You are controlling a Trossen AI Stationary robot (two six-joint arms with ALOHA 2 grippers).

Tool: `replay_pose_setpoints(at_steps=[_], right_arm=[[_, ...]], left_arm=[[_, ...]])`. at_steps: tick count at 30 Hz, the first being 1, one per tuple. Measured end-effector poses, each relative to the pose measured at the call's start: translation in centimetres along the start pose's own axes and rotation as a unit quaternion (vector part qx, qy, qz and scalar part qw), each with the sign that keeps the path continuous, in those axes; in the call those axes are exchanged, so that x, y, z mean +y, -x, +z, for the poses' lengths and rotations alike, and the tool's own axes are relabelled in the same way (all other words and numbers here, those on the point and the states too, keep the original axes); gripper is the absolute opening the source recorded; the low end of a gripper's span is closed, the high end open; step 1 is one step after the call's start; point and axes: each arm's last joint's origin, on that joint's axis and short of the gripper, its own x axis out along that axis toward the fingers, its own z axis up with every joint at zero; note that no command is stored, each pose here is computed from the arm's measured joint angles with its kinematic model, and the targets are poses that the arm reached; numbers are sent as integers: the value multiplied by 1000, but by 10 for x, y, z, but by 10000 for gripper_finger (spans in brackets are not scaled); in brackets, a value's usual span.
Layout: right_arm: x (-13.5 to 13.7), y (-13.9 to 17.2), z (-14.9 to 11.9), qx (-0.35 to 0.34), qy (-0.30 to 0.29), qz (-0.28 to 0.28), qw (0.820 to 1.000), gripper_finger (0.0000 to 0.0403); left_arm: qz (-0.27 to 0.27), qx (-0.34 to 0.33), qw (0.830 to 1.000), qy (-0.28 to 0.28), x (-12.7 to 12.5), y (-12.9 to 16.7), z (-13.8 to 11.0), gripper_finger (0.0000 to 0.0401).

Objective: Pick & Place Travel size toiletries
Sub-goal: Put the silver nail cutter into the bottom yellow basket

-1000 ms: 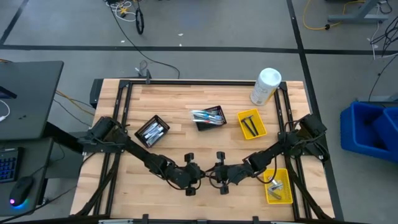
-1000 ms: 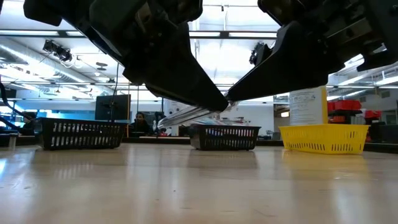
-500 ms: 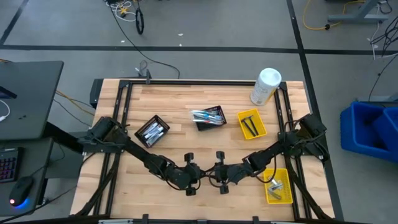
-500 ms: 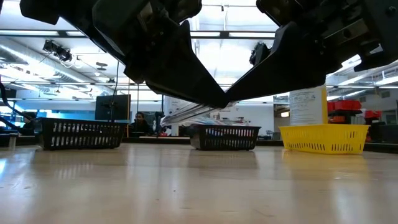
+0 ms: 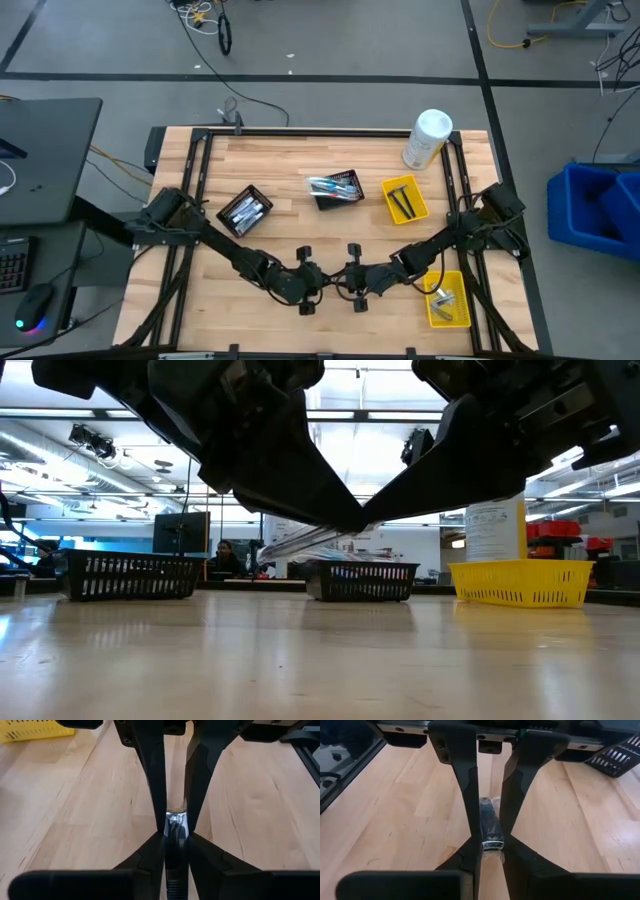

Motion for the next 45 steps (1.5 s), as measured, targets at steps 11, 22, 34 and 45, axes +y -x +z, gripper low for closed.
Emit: replay_pose_setpoints(at_steps=[11,22,34,45], right_arm=[[5,2,-3,14,-5,3,1000,61],[15,29,-3,81,-16,30,996,61],[1,164,31,214,-84,225,947,60],[-16,243,4,389,-79,249,883,60]], left_arm=[[3,1,1000,4,1,0,0,137],[3,3,1000,8,1,0,0,181],[2,8,1000,14,1,0,-1,183],[11,12,998,59,2,0,-2,183]])
